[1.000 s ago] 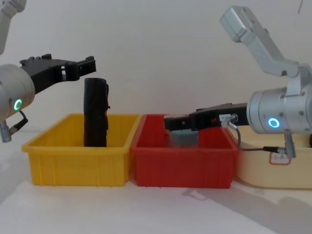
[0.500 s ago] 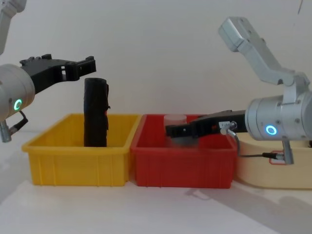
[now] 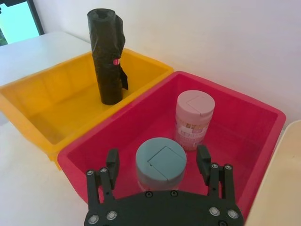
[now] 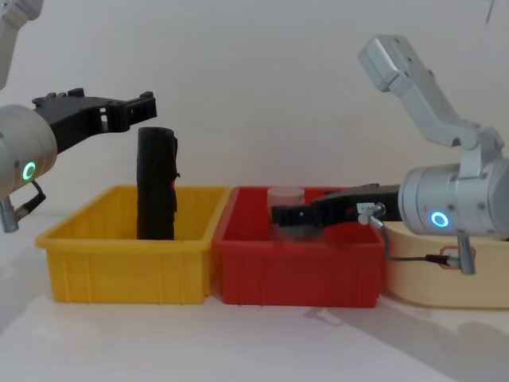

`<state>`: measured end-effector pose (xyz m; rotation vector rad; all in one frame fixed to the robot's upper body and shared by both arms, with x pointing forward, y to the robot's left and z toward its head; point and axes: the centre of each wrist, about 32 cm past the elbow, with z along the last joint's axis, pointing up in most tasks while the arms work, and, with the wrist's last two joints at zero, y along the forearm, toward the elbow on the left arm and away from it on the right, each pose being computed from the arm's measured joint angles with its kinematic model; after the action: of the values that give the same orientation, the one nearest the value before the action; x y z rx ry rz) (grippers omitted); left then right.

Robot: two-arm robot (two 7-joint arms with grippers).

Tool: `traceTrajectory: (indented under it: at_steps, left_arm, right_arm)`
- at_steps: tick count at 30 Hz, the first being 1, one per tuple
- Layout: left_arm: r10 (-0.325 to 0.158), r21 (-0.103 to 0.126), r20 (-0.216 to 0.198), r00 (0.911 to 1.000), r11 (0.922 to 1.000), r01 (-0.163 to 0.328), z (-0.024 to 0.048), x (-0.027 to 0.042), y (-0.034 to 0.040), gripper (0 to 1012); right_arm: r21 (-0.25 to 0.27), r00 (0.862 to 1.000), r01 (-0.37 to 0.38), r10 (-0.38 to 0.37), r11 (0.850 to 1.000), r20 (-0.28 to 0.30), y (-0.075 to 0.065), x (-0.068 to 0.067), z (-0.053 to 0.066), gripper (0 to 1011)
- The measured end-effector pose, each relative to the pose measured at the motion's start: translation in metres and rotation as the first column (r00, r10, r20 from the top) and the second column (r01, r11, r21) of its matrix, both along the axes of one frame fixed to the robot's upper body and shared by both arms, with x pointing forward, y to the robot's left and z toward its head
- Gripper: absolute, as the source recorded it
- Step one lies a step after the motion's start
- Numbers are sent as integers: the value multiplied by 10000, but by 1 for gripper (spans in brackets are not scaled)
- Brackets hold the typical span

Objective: Pick up the garbage bag with the one hand and transfer it to the other hand.

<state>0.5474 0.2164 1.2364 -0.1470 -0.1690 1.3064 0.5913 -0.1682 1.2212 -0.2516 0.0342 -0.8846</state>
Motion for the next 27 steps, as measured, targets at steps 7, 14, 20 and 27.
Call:
traceTrajectory:
  at_steps: [7,14,20,27]
  left_arm:
    - [0,-1,0,10000,10000,0,0,0,0,1000]
    - [0,0,1,10000,10000,0,0,0,0,1000]
    - [0,-1,0,10000,10000,0,0,0,0,1001]
    - [1,0,0,10000,10000,-1,0,0,0,1001]
  right_arm:
    - [3,10000,-19,19,10000,-37,20,15,-17,1000]
    - [-95,9998,-9,7,10000,-197,45,39,-22,1000]
    - [-196,9993,77,-84,9998,-365,62,61,-21,1000]
    - [-303,9989,174,-188,9994,-439,70,69,-19,850]
